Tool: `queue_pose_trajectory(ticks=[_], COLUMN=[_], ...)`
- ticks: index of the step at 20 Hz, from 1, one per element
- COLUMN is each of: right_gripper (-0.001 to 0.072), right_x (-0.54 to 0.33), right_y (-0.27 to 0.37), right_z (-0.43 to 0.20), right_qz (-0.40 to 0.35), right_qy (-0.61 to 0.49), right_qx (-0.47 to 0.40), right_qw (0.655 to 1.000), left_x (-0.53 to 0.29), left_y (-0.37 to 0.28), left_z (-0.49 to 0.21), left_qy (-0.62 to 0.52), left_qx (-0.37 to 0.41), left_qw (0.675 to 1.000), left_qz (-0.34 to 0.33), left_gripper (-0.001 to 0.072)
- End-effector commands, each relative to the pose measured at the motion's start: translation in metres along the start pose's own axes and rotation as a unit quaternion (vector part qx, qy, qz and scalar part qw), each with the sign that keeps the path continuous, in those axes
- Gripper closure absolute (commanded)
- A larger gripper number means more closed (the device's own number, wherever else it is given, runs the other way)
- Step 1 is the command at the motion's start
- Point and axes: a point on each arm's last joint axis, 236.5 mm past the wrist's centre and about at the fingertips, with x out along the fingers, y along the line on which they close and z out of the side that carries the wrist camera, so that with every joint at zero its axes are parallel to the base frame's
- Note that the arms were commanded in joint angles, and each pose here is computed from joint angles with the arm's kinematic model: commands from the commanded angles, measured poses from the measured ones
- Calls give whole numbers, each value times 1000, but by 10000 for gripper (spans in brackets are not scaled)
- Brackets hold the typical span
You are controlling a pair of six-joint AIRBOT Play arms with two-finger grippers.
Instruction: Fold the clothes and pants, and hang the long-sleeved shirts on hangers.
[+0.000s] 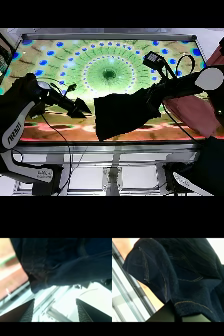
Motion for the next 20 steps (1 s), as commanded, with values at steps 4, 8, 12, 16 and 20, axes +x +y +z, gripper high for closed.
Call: queue_pose_trajectory(ticks=[4, 8, 12, 16, 20], right_gripper=[695, 695, 695, 695, 695], right_x=[2, 2, 2, 2, 2], right_y=[-2, 0, 0, 0, 0], right_z=[-1, 1, 1, 1, 1], right_qz=[-4, 1, 2, 2, 2], right_qy=[2, -1, -2, -2, -2], right_qx=[12, 13, 13, 13, 13], right_qw=[1000, 1000, 1000, 1000, 1000], left_x=[29, 40, 42, 48, 62], left_y=[14, 17, 25, 44, 40], left_z=[3, 12, 19, 15, 30], left_qy=[-30, -47, -61, -57, -85], left_qx=[-25, -46, -89, -116, -101], left_qw=[999, 998, 994, 989, 988], left_qz=[-21, -2, 15, 68, 81], left_gripper=[116, 115, 116, 116, 113])
